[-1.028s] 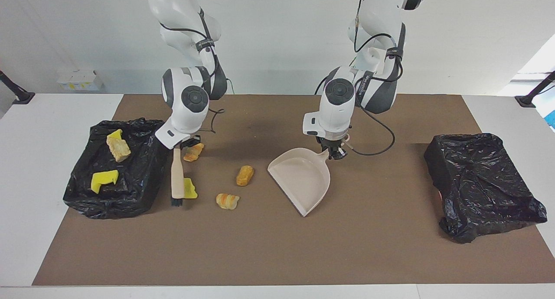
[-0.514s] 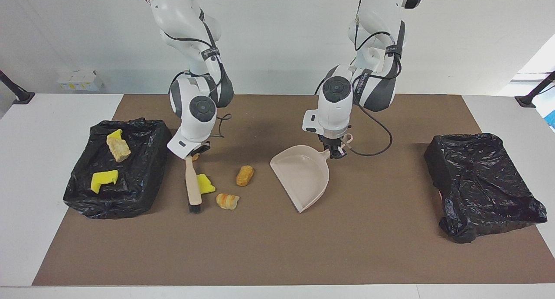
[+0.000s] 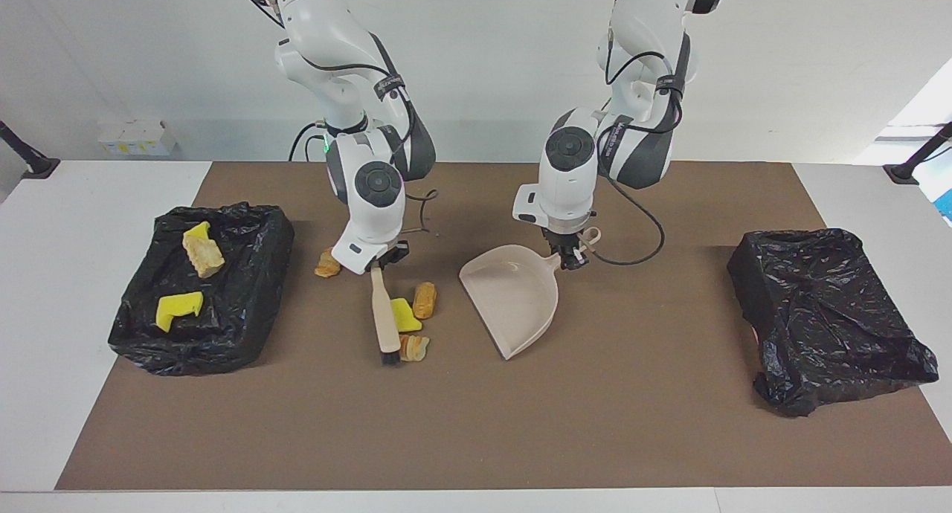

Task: Sweep and dump trash in bin
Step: 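Sweep the bread and yellow sponge into the dustpan with the right gripper, then move the brush to the bread pieces near the bin with the right gripper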

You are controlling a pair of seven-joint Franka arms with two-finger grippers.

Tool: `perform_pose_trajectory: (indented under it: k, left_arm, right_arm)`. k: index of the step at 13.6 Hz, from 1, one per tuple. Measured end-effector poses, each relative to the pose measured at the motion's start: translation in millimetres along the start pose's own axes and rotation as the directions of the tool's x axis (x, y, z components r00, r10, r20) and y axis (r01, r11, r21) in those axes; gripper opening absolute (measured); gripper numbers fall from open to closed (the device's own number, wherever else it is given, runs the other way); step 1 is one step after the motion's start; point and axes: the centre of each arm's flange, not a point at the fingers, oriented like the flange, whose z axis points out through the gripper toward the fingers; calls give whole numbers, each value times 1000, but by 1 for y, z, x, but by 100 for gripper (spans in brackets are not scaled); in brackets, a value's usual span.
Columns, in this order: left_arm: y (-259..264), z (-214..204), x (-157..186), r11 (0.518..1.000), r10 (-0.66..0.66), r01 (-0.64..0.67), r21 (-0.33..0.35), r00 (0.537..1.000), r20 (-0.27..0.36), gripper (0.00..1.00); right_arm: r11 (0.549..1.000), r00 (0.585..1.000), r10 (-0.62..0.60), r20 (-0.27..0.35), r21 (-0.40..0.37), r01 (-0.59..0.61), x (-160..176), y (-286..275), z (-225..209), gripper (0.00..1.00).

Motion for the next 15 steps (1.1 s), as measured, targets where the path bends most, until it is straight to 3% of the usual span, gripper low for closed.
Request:
perform_pose_trajectory:
  k: [5,8,10,12,15]
  left_arm:
    - [0,1,-1,1000,0,0,0,1000,2,32]
    - [0,2,-1,1000,4,-4,2,1000,6,32]
    - [0,1,-1,1000,4,-4,3,1000,4,32]
    - [0,1,-1,1000,5,-5,3,1000,3,32]
    - [0,1,-1,1000,5,-5,4,1000,1,32]
  right_arm:
    - [981,999,12,38,191,-19,-14,-76,-8,26]
    - [930,995,64,82,356,-89,-17,-101,-20,26]
    - [899,993,81,91,423,-112,-19,-108,-32,26]
    - [887,992,98,79,445,-124,-23,-98,-53,26]
    - [877,982,132,138,446,-181,-41,-45,-84,26]
